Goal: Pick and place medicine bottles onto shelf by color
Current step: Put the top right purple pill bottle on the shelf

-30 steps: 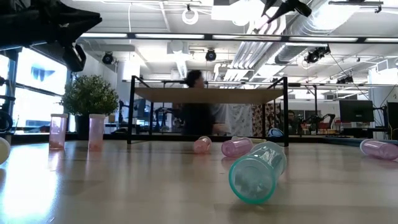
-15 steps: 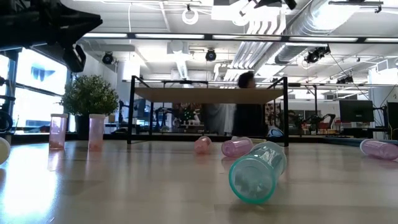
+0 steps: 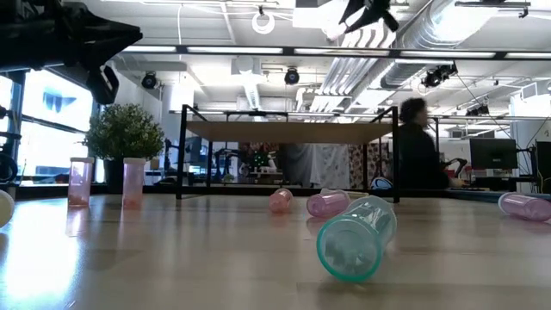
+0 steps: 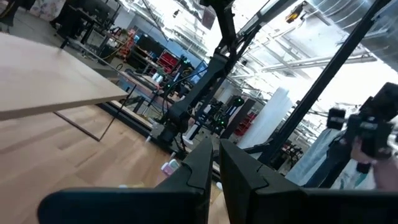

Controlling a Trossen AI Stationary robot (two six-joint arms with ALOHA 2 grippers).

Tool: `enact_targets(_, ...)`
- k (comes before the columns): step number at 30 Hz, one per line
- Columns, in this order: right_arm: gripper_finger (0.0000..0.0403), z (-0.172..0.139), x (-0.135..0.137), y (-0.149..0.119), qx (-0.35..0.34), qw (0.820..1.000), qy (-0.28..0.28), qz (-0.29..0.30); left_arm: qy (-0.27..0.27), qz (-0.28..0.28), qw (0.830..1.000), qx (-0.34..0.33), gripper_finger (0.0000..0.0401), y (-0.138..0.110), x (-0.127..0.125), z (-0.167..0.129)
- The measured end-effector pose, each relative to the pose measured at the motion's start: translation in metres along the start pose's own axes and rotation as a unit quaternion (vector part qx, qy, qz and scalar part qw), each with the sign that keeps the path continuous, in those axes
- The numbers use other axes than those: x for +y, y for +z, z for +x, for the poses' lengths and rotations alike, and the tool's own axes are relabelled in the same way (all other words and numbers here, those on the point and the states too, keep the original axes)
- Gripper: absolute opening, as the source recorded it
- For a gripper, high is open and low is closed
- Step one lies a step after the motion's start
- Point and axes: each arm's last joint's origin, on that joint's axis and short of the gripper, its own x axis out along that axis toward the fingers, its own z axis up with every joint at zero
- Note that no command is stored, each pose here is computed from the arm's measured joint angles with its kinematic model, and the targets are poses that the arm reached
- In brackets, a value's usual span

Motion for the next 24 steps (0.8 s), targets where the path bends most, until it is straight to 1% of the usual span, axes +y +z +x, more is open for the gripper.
enact_targets(2,0.0109,0.010,-0.004,-0.007,0.041,0.999,-0.015,0.002,0.003,-0.011,1.000,0.004,0.0019,-0.001,0.001,0.000)
enact_targets(5,0.0109,0.022,-0.009,-0.018,0.105,0.994,-0.037,0.004,0.005,-0.013,1.000,0.008,0.0019,-0.002,0.001,0.000)
enact_targets(8,0.0109,0.033,-0.010,-0.030,0.169,0.984,-0.047,0.010,0.010,-0.013,1.000,0.014,0.0019,-0.003,0.002,0.000)
enact_targets(10,0.0109,0.035,-0.009,-0.038,0.208,0.977,-0.052,0.016,0.010,-0.009,1.000,0.014,0.0019,-0.003,0.002,0.000)
enact_targets(12,0.0109,0.036,-0.005,-0.045,0.238,0.970,-0.054,0.010,0.010,-0.001,1.000,0.014,0.0019,-0.003,0.002,0.000)
enact_targets(15,0.0109,0.036,0.003,-0.053,0.263,0.963,-0.051,0.004,0.012,0.009,1.000,0.013,0.0020,-0.003,0.002,0.000)
enact_targets(18,0.0109,0.034,0.013,-0.057,0.273,0.961,-0.038,0.007,0.031,0.014,0.999,0.000,0.0028,-0.002,0.003,0.000)
enact_targets(21,0.0109,0.033,0.021,-0.062,0.283,0.959,-0.025,0.001,0.058,0.015,0.998,-0.016,0.0046,-0.001,0.005,0.000)
enact_targets(24,0.0109,0.032,0.028,-0.065,0.286,0.958,-0.017,-0.003,0.072,0.019,0.997,-0.025,0.0074,-0.001,0.006,0.000)
